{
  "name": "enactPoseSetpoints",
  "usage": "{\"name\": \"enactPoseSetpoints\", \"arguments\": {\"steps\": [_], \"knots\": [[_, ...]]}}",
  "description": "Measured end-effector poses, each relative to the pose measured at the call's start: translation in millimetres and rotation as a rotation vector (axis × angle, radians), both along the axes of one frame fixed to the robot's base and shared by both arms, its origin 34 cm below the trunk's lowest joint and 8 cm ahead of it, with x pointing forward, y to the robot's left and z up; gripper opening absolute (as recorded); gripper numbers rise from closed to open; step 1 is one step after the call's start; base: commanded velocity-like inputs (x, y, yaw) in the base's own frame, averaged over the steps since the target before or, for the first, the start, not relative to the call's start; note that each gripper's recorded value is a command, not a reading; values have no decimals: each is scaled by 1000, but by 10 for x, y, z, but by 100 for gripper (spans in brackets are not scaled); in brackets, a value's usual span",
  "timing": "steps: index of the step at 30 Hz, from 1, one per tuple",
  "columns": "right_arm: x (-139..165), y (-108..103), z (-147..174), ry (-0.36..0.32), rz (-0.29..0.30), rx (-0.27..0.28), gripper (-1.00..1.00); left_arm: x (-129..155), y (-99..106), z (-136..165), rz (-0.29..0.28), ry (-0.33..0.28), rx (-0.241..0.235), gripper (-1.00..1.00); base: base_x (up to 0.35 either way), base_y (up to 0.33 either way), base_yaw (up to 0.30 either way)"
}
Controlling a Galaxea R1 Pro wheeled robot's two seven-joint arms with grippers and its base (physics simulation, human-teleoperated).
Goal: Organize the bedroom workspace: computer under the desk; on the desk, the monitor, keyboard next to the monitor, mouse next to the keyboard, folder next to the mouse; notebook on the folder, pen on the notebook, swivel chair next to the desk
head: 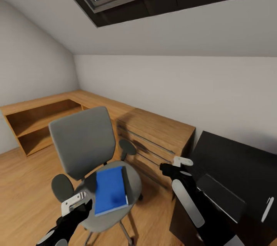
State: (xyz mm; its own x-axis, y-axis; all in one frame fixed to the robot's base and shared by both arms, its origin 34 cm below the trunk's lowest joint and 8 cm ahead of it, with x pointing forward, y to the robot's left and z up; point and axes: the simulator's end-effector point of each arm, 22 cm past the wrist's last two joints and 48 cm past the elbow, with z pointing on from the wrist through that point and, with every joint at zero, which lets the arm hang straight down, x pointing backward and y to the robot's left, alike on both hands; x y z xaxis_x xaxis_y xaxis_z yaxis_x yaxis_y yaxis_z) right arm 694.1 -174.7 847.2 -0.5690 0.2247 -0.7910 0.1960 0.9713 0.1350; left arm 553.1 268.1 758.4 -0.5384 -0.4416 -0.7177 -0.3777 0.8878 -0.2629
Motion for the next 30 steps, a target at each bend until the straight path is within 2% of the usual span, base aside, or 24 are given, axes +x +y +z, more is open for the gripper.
{"name": "enactPoseSetpoints", "arguments": {"steps": [11,22,26,30], "knots": [[2,-11,-6,0,-1,-3,100,-2,-6,-6,-1,1,0,100,-301,-87,280],[-1,-15,-35,6,-2,-4,100,-7,7,-20,1,5,1,100,-54,-41,278],[-15,-29,-109,22,-3,-9,100,-5,82,-19,17,5,3,100,-2,-1,102],[-19,-20,-125,26,0,-7,100,-6,286,-6,63,2,8,100,0,0,20]]}}
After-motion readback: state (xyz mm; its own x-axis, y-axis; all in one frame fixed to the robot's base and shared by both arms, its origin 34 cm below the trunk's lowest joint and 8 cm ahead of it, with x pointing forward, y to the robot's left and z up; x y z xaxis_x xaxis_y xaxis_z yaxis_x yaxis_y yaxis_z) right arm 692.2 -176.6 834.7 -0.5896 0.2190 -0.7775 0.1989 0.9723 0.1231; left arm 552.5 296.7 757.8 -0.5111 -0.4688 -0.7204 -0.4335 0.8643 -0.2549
